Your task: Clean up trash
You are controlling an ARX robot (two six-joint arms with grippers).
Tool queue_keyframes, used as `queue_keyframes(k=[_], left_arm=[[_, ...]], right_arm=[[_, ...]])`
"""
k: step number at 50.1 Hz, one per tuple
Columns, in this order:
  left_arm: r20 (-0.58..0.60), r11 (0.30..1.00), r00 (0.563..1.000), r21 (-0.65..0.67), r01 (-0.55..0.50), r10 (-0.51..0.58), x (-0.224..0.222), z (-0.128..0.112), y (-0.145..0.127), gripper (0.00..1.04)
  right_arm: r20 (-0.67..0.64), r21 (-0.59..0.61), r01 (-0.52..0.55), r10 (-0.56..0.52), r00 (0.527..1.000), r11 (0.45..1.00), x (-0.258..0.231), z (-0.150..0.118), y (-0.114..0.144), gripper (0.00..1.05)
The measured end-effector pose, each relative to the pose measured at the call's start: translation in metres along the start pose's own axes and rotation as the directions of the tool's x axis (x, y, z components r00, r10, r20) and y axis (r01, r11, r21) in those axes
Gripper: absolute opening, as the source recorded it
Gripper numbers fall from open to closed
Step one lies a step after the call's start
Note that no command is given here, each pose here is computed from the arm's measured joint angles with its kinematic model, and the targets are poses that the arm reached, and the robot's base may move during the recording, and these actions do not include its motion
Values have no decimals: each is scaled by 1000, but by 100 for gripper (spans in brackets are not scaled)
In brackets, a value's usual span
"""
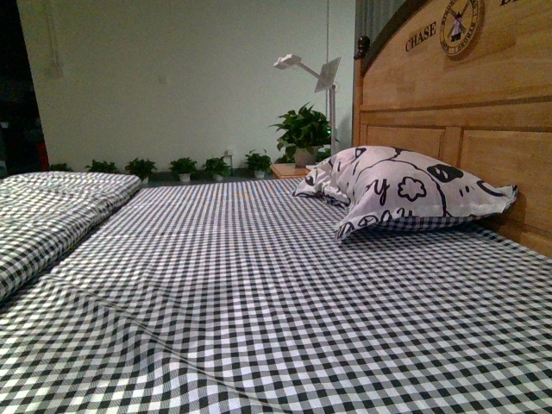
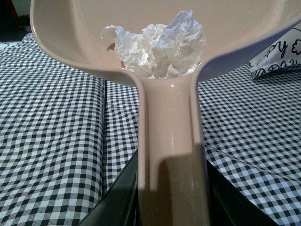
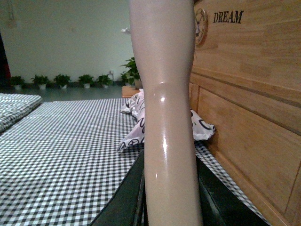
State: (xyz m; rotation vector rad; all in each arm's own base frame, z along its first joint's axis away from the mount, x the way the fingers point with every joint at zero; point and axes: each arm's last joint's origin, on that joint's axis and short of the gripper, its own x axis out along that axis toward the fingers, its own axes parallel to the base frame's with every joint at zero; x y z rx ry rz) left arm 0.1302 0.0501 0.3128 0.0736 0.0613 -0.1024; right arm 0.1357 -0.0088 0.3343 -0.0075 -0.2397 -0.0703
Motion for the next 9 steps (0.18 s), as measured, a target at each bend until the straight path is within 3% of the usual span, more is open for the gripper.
queue_keyframes(k=[9], left_arm=[[0, 1000, 1000, 0, 0, 0, 0, 0, 0, 28]], right_arm=[[0, 0, 0, 0, 1000, 1000, 0, 0, 0, 21]])
